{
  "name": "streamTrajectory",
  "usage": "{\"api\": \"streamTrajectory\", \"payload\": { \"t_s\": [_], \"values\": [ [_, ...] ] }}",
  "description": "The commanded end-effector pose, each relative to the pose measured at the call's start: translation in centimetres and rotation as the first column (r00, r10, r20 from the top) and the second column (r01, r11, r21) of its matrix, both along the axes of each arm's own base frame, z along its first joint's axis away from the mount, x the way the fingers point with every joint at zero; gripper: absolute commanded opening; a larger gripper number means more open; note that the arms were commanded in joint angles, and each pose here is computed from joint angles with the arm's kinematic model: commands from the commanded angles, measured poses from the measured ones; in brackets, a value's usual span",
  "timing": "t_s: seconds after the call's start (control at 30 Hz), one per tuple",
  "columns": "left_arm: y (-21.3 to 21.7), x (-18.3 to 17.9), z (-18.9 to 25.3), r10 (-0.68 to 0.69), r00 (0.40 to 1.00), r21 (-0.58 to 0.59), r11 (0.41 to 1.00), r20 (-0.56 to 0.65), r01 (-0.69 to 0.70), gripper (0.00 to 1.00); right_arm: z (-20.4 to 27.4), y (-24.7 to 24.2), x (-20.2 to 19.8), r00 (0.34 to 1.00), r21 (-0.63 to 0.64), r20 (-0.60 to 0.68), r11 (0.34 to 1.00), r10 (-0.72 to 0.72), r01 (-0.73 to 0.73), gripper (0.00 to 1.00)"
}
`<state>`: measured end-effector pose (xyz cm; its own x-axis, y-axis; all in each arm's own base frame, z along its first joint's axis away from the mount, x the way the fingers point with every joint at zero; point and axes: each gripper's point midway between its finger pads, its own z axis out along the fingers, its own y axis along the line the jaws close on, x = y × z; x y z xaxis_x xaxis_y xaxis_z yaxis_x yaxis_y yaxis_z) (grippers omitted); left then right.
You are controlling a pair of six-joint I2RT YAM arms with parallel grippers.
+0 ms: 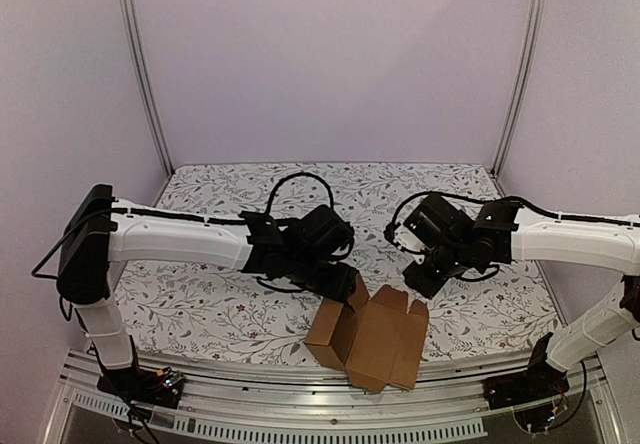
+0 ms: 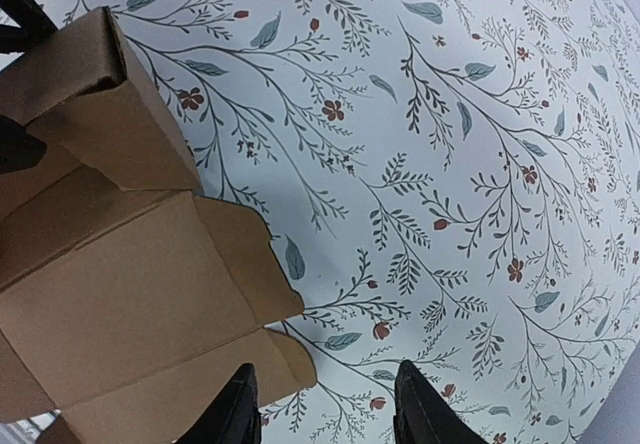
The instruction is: Fold the paper box
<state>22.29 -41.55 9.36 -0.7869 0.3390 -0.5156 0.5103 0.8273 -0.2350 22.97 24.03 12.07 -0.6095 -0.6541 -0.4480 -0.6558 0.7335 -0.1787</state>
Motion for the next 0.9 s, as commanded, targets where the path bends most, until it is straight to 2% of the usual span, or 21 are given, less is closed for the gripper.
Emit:
{"api": "streamTrajectory", "payload": {
  "t_s": [0.0,0.17,0.33,0.57,0.87],
  "values": [
    [0.6,-0.5,-0.8,0.007,1.0,0.053,0.999,0.001,-0.007,0.5,0.5,0.4,0.0,1.0,0.053,0.002,0.998,-0.013,0.013,0.45],
    [2.0,-0.7,-2.6,0.035,0.999,0.085,0.996,-0.015,-0.033,0.31,1.0,1.2,0.0,1.0,0.097,-0.011,0.995,-0.008,0.009,0.44],
    [3.2,-0.9,-4.7,0.062,0.997,0.102,0.993,-0.044,-0.058,0.2,2.2,2.7,-0.2,1.0,0.177,-0.018,0.984,0.016,-0.013,0.44],
    [3.9,-1.1,-5.7,0.07,0.996,0.109,0.992,-0.053,-0.064,0.17,4.0,5.1,0.3,0.998,0.245,-0.022,0.968,0.055,-0.048,0.46],
    [4.1,-1.1,-6.0,0.075,0.996,0.091,0.993,-0.048,-0.071,0.15,7.0,8.1,1.3,0.992,0.259,0.005,0.958,0.126,-0.123,0.46]
  ]
}}
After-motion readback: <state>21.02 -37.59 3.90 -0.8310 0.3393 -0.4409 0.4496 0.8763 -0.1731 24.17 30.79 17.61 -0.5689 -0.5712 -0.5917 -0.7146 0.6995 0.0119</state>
